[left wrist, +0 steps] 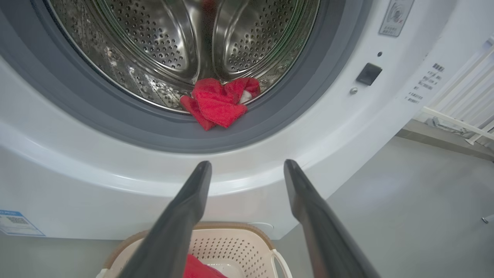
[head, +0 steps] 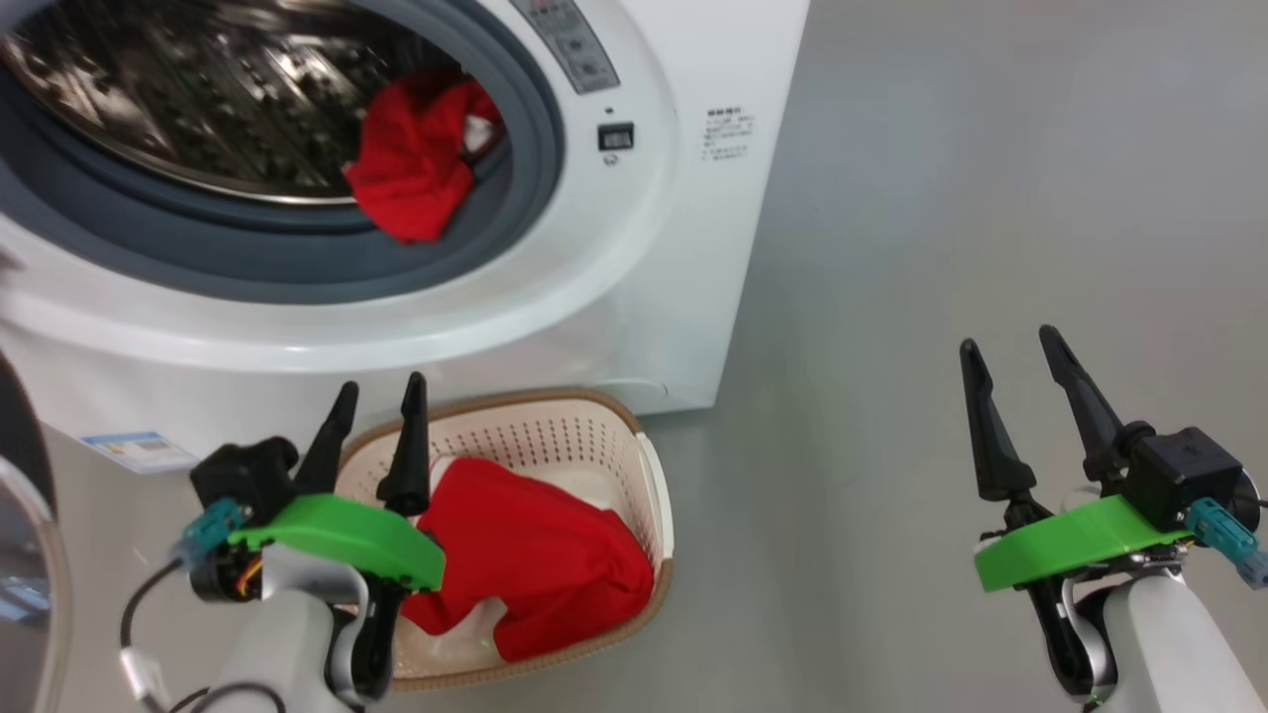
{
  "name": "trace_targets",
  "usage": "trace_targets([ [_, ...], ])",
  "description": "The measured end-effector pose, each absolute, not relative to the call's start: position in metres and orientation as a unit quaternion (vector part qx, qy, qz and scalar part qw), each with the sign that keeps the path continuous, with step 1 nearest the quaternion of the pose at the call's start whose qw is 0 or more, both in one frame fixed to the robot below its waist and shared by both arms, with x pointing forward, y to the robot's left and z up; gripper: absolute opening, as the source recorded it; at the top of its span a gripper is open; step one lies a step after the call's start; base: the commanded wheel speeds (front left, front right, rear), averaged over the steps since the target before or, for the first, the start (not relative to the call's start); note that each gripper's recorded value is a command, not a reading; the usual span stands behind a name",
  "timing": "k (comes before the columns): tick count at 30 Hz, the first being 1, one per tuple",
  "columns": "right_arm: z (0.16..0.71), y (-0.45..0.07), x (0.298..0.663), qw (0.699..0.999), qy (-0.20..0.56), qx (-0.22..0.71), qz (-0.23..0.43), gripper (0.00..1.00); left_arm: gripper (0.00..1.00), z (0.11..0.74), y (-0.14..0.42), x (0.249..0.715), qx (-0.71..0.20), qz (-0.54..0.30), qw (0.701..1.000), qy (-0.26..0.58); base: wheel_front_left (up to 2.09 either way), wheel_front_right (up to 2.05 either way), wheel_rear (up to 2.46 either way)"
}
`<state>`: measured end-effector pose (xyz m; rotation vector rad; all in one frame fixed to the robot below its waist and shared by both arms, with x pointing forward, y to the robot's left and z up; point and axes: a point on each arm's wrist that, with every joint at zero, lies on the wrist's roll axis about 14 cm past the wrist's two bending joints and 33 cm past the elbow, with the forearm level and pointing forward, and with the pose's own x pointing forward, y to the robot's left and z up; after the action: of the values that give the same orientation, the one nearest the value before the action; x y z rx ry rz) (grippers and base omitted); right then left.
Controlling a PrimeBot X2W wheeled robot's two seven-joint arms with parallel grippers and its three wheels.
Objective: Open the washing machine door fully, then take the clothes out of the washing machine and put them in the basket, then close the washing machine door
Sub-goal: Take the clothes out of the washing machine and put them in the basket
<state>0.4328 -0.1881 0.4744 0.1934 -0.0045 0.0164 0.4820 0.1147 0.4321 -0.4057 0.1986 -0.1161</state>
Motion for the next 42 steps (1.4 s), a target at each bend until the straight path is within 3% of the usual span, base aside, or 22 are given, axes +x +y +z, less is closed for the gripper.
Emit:
trace_targets([
  [12,0.511,-0.197,0.409,0.995,-0.051,0.087,-0.001,1.0,1.0,0.521,0.143,0.441,-0.162,-0.032,0.985,-0.049,0.0,0.0,0.0],
  [27,0.53,-0.211,0.359,0.993,-0.082,0.08,-0.022,1.0,1.0,0.522,0.152,0.384,-0.152,-0.02,0.987,-0.039,0.0,0.0,0.0],
  [42,0.531,-0.213,0.345,0.993,-0.086,0.08,-0.025,1.0,1.0,0.52,0.153,0.371,-0.155,-0.019,0.987,-0.028,0.0,0.0,0.0],
])
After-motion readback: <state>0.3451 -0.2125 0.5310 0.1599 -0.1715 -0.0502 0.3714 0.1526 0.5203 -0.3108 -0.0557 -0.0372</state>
